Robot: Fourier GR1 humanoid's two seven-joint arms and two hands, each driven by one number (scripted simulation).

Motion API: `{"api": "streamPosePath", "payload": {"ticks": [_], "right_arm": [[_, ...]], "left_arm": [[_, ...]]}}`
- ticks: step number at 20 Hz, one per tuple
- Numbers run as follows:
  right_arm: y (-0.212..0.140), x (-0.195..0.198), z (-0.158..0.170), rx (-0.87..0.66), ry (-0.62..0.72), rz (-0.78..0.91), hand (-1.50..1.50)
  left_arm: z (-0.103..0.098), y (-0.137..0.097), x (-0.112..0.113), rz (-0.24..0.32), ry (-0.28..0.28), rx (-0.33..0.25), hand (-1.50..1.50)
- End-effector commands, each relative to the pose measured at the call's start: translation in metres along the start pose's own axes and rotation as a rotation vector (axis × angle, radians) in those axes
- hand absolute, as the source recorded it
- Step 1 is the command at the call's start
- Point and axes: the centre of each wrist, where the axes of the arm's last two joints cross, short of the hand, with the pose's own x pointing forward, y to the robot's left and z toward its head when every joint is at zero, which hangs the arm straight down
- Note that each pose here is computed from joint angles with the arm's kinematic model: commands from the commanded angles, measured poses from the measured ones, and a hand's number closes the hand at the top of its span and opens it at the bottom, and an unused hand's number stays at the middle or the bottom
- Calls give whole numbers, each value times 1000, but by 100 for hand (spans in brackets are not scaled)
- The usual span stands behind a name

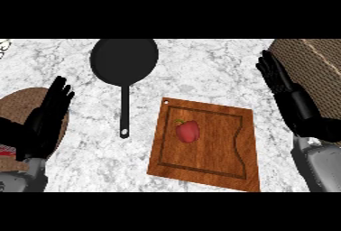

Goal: Pick the bell pepper from the cutting board and place it in the basket

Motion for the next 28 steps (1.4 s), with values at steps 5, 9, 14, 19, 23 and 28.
{"api": "streamPosePath", "payload": {"ticks": [5, 9, 14, 19, 23, 28], "right_arm": [[52, 57, -91, 402, -262, -168, 150], [101, 93, -84, 882, -475, 219, -150], [204, 55, -37, 834, -640, 224, -150], [239, 120, -44, 767, -481, 352, -150], [240, 140, -41, 803, -348, 628, -150], [226, 184, -72, 606, -296, 1091, -150]], "left_arm": [[-23, 12, 4, -125, 27, -51, 0], [-22, 3, -6, -126, 98, -103, 0], [-31, 21, -5, -108, 132, -45, 0], [-28, 20, -9, -95, 152, -28, 0], [-24, 27, -20, -114, 150, -4, 0], [-26, 33, -21, -116, 167, -9, 0]]}}
